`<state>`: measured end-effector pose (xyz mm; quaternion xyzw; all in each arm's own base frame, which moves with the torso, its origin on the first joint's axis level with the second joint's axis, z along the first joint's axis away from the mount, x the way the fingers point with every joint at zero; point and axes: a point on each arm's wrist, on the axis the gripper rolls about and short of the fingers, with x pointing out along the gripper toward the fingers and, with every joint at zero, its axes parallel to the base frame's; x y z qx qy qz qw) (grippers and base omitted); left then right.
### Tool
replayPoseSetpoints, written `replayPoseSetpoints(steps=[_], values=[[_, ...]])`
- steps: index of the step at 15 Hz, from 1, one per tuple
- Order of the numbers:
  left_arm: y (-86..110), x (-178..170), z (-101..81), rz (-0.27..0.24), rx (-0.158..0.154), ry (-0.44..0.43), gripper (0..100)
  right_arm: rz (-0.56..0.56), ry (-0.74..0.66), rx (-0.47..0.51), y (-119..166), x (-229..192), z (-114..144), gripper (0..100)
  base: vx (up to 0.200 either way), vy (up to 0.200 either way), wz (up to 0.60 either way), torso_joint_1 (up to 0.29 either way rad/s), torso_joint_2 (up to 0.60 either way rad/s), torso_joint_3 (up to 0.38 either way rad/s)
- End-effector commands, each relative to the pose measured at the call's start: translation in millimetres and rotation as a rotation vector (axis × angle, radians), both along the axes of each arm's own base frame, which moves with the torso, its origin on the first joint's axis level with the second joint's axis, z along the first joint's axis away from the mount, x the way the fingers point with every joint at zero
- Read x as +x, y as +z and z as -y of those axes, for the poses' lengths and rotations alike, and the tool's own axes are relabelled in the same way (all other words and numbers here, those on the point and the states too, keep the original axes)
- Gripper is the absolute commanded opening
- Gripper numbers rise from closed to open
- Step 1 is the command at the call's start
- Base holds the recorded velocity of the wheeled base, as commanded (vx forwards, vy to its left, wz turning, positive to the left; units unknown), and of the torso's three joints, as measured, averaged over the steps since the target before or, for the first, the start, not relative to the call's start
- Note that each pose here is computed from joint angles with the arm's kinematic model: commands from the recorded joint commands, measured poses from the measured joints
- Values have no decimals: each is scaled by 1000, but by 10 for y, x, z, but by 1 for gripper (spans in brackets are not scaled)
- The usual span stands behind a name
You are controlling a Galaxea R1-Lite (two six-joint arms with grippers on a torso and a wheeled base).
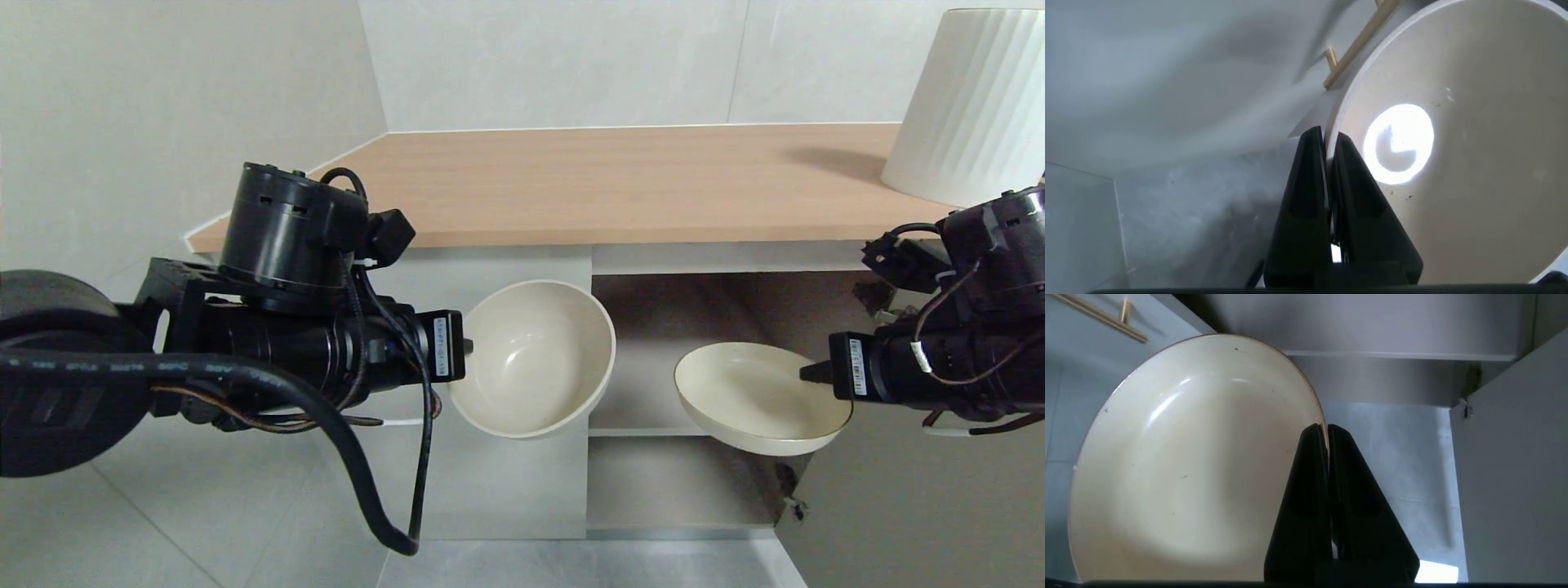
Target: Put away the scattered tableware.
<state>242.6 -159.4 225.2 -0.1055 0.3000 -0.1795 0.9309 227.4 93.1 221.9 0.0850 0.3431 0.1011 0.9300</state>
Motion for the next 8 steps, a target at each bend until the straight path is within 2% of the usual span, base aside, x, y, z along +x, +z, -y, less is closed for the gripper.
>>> replayPoseSetpoints(steps=[1, 3, 6, 8], values=[[-13, -13, 21, -6, 3, -9, 0, -22, 0, -9, -61, 50, -22, 0, 0, 0, 0, 0, 0, 0], [-76, -29, 92, -27, 12, -31, 0, -37, -2, -13, -161, 162, -68, 0, 0, 0, 0, 0, 0, 0], [-156, -13, 148, -49, 29, -42, 0, -60, -47, -49, -456, 455, -178, 0, 0, 0, 0, 0, 0, 0], [-175, -2, 156, -54, 32, -42, 0, -89, -85, -79, -842, 692, -267, 0, 0, 0, 0, 0, 0, 0]])
